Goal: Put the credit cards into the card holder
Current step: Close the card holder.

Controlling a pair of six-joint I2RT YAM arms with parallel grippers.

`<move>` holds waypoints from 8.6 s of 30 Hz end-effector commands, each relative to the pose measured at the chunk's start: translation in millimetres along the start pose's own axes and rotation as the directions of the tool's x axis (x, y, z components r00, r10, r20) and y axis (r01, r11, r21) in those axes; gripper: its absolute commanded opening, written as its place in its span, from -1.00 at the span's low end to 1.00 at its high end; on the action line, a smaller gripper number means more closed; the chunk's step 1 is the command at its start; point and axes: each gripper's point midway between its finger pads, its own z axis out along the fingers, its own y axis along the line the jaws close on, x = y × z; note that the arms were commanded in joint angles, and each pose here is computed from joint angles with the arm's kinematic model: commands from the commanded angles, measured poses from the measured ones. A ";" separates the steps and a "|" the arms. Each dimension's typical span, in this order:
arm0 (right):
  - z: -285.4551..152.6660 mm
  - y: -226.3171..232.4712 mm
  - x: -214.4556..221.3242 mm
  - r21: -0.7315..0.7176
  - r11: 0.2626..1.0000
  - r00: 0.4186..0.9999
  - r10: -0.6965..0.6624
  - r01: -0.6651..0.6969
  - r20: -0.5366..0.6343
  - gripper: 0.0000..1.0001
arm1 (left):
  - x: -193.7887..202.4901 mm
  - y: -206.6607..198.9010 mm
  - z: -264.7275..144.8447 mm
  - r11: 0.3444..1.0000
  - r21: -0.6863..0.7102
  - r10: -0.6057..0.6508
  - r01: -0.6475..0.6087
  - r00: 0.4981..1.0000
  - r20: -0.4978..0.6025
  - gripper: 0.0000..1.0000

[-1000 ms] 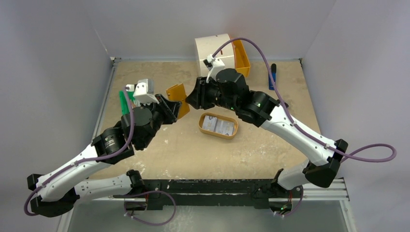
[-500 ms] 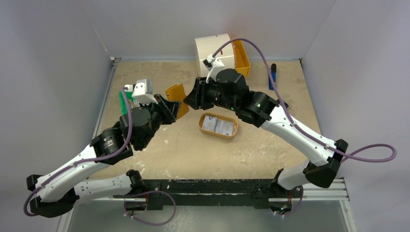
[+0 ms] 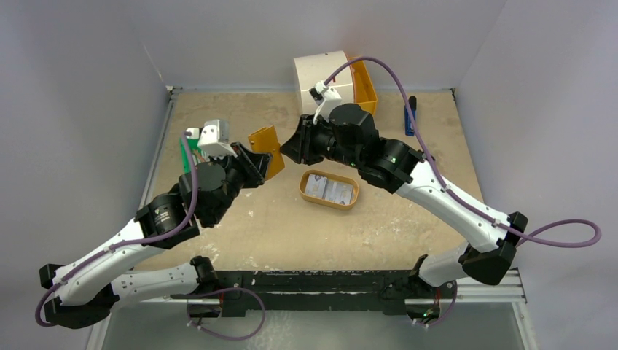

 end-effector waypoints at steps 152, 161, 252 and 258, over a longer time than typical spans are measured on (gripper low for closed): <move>-34.1 0.5 -38.8 0.047 0.998 0.993 -0.046 0.041 0.111 0.43 | -23.1 -35.9 4.8 0.995 0.095 0.014 -0.017 0.999 0.033 -1.00; -25.7 -18.7 -22.0 0.132 0.991 0.998 -0.024 0.016 0.052 0.18 | -27.6 -31.7 4.7 0.997 0.073 0.027 -0.031 0.998 0.050 -1.00; -31.8 9.3 -35.2 -0.279 0.960 0.998 0.010 0.006 0.058 -1.00 | -38.2 -29.9 -8.6 0.994 0.098 0.040 -0.045 0.998 0.055 -1.00; -47.3 20.4 -38.0 -0.318 0.947 0.998 -0.031 0.045 0.049 -1.00 | -35.9 -34.1 -4.5 0.991 0.112 0.072 -0.078 0.996 0.059 -1.00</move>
